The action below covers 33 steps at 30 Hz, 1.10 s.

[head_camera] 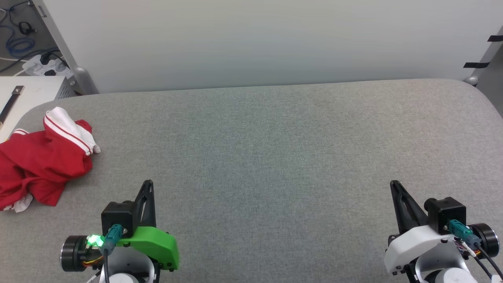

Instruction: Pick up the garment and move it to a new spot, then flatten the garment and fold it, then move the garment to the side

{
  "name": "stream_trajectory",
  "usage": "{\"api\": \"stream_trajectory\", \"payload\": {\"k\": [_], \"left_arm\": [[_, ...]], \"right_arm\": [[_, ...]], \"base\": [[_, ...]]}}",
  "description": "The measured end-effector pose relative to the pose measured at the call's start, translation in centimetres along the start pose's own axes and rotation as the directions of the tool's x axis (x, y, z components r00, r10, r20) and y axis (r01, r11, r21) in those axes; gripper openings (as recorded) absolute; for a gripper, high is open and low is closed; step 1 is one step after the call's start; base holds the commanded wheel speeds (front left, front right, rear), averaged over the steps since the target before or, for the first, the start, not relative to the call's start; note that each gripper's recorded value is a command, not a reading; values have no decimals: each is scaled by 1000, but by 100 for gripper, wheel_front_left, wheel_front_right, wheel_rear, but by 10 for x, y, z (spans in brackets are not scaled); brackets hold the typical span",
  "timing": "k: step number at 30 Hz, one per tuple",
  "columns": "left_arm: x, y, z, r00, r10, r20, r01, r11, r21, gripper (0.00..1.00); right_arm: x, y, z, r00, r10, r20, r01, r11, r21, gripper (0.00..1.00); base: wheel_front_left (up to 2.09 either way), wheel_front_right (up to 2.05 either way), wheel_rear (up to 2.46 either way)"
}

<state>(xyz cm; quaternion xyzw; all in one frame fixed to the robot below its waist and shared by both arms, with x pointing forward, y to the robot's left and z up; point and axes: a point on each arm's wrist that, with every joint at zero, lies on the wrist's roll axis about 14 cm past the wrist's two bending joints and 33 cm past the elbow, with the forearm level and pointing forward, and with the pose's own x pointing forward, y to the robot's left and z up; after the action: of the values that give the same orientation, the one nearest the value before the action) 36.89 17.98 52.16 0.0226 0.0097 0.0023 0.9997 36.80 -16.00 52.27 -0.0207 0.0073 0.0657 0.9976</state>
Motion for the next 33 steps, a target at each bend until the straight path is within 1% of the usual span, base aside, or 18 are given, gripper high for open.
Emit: {"api": "stream_trajectory", "payload": {"k": [1,16,33], "left_arm": [[0,0,0,1000,0,0,0,1000,0,100],[0,0,1,1000,5,11,-5,1000,-3,100],[-1,0,10,998,20,58,-19,1000,-9,100]], "right_arm": [[0,0,0,1000,0,0,0,1000,0,100],[0,-5,2,1000,-14,14,14,1000,7,100],[-1,-9,15,997,-26,77,24,999,36,100]], "base": [[0,0,0],[0,0,0],[0,0,0]]}}
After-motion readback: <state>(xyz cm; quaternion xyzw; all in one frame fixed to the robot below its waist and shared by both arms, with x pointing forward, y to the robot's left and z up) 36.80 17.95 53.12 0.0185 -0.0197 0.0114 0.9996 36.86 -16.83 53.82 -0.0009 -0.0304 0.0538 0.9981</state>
